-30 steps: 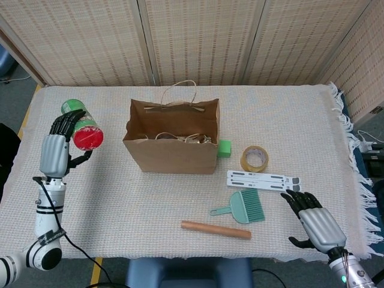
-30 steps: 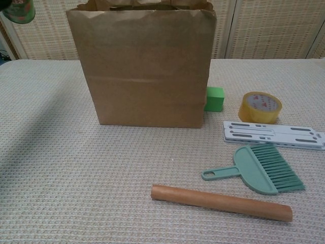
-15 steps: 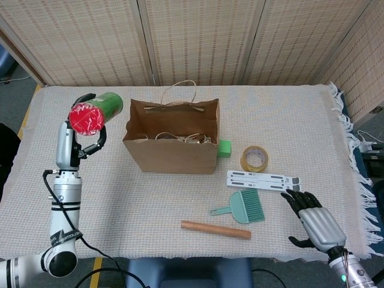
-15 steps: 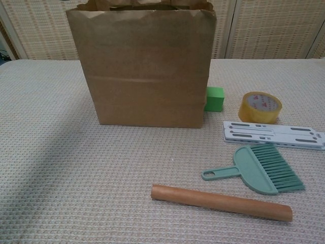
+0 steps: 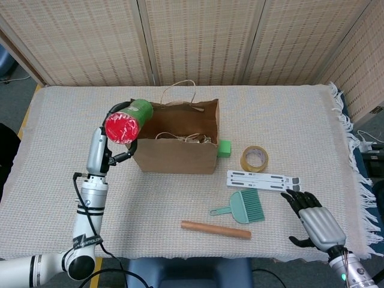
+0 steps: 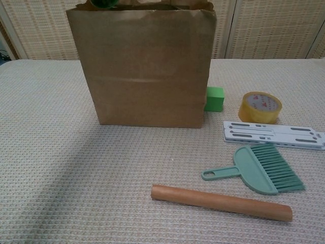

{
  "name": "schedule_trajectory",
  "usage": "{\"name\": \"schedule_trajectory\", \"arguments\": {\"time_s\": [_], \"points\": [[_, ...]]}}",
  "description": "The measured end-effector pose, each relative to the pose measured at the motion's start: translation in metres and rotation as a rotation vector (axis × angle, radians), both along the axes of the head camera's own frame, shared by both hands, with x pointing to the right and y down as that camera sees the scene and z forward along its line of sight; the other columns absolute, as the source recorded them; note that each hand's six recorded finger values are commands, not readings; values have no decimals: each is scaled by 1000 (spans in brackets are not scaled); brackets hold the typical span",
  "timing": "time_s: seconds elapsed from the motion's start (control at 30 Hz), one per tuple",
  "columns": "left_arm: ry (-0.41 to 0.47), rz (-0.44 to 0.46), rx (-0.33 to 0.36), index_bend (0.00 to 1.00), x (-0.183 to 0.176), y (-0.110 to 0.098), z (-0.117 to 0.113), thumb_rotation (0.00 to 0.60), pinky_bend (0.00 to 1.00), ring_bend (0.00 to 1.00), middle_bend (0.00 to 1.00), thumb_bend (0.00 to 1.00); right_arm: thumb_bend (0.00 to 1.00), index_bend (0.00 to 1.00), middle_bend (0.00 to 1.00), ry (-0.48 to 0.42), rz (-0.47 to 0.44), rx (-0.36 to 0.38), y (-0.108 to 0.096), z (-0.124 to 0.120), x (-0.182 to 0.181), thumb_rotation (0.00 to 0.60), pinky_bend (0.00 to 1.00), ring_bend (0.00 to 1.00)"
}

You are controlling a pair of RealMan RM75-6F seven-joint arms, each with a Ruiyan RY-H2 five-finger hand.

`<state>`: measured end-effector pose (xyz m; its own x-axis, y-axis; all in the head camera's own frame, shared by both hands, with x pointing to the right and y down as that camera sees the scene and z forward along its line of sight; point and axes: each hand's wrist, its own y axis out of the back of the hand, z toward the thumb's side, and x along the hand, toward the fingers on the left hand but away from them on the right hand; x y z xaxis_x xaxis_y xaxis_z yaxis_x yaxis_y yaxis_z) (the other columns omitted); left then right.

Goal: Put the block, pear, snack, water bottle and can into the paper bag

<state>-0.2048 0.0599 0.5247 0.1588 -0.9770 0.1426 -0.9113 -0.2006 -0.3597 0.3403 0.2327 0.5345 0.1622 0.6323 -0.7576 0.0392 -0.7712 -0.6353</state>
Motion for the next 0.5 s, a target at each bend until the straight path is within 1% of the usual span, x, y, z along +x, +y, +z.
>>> {"name": "schedule_trajectory", "arguments": {"time_s": [0.23,0.37,0.43,0.47,0.5], "points": [[29,13,14,625,14,-1,-6,600,730,609,630,635,95,0,0,1,6,-5,-1,1,3,600,0,0],[15,32,2,616,18,3,-2,600,722,605,624,628,95,0,0,0,4,-7,-2,1,3,600,0,0],[-4,46,-12,591,19,7,5,600,704,573,605,623,95,0,0,0,4,-7,-2,1,3,600,0,0],[-16,55,-18,565,20,8,8,600,673,534,579,618,96,0,0,0,4,-7,-1,1,2,600,0,0],[-36,72,-24,518,21,11,13,600,611,462,528,605,96,0,0,0,3,-7,-1,1,2,600,0,0]]}}
